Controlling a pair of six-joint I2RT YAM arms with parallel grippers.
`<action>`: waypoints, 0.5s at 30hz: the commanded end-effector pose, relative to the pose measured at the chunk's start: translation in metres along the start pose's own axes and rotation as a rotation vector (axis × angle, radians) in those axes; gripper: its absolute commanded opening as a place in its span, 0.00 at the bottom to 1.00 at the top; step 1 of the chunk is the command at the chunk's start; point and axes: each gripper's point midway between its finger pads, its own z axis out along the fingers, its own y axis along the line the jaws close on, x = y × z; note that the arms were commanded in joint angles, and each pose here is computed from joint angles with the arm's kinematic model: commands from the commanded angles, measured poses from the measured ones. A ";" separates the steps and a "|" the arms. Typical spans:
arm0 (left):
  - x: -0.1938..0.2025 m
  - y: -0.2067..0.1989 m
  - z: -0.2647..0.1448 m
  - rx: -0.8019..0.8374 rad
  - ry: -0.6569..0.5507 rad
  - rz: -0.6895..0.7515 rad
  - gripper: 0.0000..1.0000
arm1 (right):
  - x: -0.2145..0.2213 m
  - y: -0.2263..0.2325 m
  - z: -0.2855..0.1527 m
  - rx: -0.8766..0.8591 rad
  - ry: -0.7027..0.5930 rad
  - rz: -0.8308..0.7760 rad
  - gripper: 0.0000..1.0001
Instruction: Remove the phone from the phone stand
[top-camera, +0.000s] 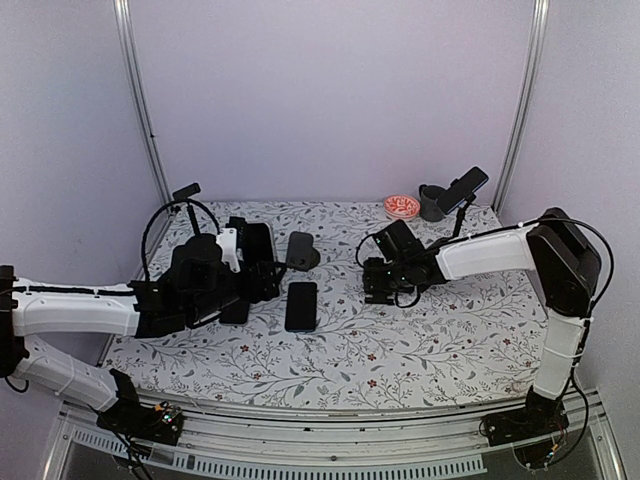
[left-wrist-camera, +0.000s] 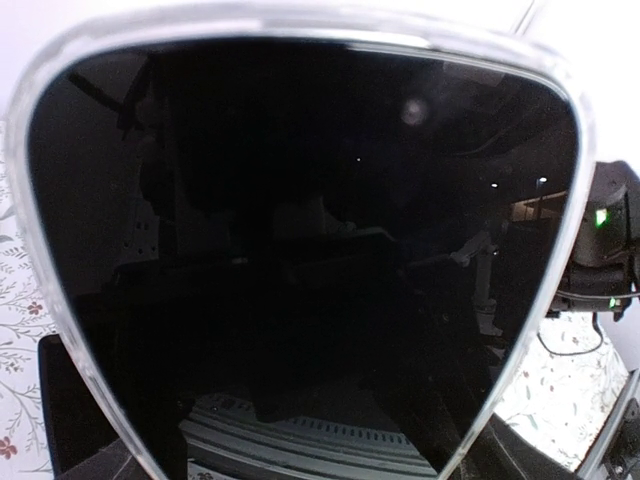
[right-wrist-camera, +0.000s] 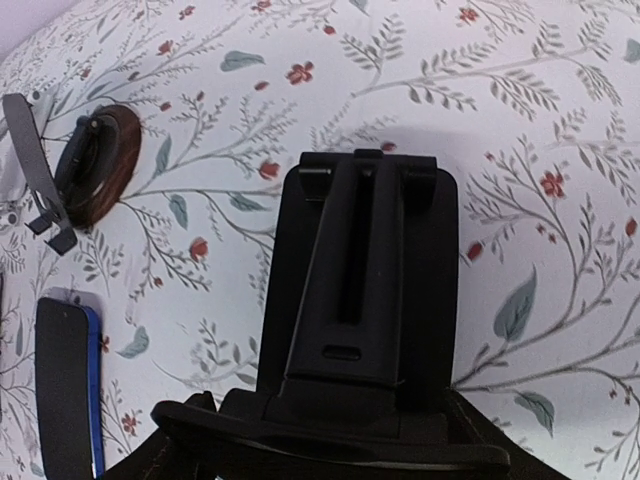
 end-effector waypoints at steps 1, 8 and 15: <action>-0.026 -0.002 -0.008 0.028 -0.089 -0.049 0.63 | -0.043 0.024 0.015 -0.063 -0.078 -0.026 0.67; -0.021 0.006 -0.008 0.015 -0.078 -0.053 0.62 | -0.078 0.054 0.050 -0.135 -0.102 -0.069 0.66; -0.012 0.005 -0.001 0.017 -0.041 -0.056 0.60 | -0.084 0.052 0.074 -0.109 -0.091 -0.065 0.71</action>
